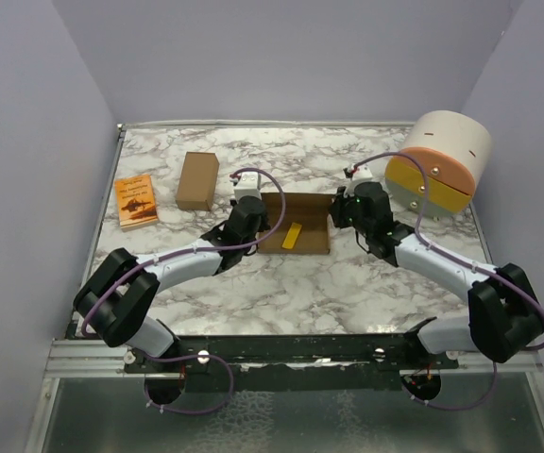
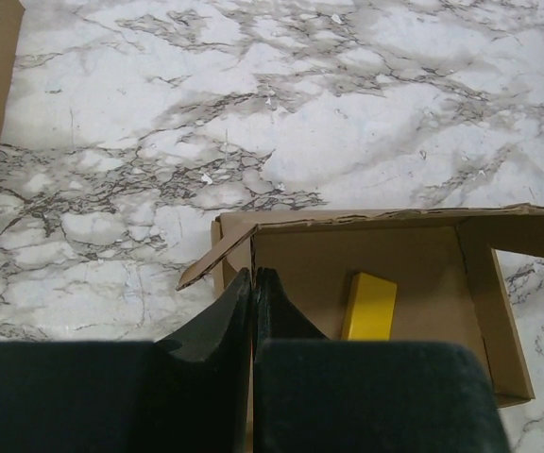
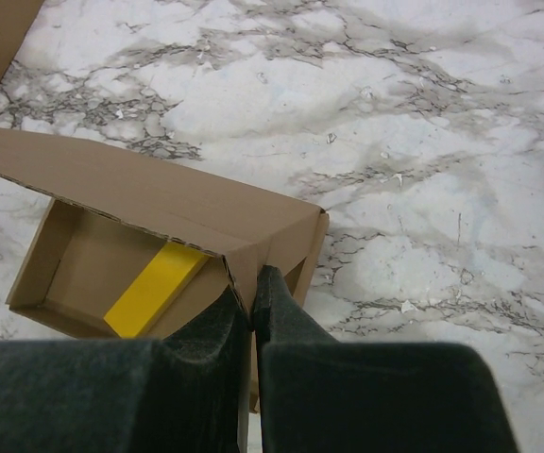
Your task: Fold the paper box
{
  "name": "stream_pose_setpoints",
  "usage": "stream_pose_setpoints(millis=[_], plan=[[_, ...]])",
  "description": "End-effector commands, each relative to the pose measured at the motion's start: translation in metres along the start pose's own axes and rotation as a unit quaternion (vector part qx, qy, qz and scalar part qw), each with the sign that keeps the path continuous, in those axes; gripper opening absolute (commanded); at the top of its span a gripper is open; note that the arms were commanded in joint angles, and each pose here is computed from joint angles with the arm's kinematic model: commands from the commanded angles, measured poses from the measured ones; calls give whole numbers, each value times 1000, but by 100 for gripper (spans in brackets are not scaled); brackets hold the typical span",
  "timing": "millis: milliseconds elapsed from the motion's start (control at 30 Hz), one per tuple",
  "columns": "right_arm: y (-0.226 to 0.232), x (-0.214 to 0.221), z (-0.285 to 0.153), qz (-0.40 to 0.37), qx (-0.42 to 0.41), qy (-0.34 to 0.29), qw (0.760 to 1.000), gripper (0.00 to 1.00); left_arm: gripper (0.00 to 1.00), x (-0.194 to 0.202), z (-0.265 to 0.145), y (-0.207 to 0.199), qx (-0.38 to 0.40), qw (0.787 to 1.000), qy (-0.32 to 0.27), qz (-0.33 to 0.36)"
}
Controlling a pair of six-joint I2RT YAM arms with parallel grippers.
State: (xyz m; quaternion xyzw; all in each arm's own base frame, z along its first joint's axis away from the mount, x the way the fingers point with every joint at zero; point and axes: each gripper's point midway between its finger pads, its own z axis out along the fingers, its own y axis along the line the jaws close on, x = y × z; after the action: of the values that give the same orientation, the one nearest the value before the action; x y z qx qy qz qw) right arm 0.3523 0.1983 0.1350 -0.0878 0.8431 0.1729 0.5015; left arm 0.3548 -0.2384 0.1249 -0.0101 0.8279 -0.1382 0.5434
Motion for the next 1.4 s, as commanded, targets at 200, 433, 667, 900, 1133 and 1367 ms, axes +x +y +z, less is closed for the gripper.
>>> stream_pose_setpoints(millis=[200,433,667,900,1133,1367], plan=[[22,40,14,-69,-10,66,995,1,0,-12,1,-40,50,999,-6,-1],[22,24,31,-82,4,53,995,1,0,-16,12,-46,45,999,-3,14],[29,28,36,-53,-4,68,996,1,0,-12,16,-47,43,999,2,17],[43,19,33,-20,-24,77,997,1,0,-12,17,-48,44,999,3,20],[24,80,23,-44,-16,142,989,1,0,-10,15,-46,45,999,6,24],[20,89,4,-59,-28,145,987,1,0,-3,10,-41,48,999,4,16]])
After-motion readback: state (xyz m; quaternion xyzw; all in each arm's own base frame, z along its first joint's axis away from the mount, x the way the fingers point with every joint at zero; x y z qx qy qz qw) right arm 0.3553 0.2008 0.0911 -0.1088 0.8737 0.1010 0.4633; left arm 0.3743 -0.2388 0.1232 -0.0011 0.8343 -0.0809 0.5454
